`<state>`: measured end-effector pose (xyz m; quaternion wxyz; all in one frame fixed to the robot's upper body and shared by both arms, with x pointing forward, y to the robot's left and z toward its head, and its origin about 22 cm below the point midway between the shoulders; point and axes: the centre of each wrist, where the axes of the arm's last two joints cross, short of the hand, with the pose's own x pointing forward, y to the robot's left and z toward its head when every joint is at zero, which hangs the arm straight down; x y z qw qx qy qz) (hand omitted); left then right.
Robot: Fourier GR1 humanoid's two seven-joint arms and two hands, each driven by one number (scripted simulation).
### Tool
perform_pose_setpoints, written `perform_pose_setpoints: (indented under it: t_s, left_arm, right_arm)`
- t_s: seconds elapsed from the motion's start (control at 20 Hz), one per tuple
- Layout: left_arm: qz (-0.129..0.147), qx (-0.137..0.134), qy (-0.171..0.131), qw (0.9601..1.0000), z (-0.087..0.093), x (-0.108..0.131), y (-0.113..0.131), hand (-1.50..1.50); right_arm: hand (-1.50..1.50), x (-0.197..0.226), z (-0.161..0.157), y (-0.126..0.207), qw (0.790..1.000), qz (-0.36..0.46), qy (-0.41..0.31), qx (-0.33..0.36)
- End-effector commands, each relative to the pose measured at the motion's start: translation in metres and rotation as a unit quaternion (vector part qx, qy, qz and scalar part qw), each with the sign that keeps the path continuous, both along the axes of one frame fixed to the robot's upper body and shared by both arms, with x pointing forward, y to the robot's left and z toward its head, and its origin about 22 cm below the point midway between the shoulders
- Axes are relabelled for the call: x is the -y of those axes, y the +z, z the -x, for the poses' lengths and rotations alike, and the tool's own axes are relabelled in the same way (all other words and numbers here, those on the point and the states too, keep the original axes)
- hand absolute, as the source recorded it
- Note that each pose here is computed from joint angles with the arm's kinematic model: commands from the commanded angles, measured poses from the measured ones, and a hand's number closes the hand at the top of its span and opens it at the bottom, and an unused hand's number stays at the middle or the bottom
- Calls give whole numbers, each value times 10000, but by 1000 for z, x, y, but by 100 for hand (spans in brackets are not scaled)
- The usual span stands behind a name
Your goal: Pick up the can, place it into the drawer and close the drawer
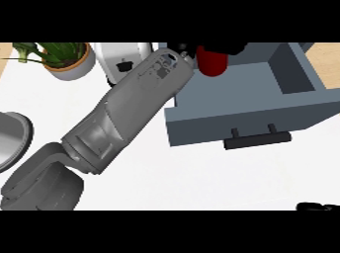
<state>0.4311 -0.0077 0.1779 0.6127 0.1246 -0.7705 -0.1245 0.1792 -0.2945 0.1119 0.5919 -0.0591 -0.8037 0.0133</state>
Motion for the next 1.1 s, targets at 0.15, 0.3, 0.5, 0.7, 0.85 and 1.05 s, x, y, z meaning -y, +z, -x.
perform_pose_setpoints:
  t_s: [0.15, 0.3, 0.5, 0.7, 0.85, 1.05]
  left_arm:
    - [1, -34, 344, 9994, 1, -3, -13, -150]
    - [-10, 138, 466, 9988, -2, -6, -13, -150]
    - [130, 29, 500, 9987, -1, -2, -7, -150]
    - [273, 79, 539, 9981, 3, -3, -18, -150]
    - [531, 28, 600, 9968, -1, -10, -22, -150]
    - [663, -13, 515, 9965, 5, 0, -12, -150]
  right_arm:
    - [-150, -3, -3, 2, 10000, 6, 56, 78]
    - [-150, 3, -11, 9, 9999, 7, 31, 158]
    - [-150, -6, 0, 2, 10000, 21, 21, 67]
    - [-150, -11, -7, 13, 9974, 557, 66, 451]
    - [-150, -5, 5, 33, 9901, 1246, -137, 631]
    - [-150, -18, 3, 39, 9817, 1701, 59, 853]
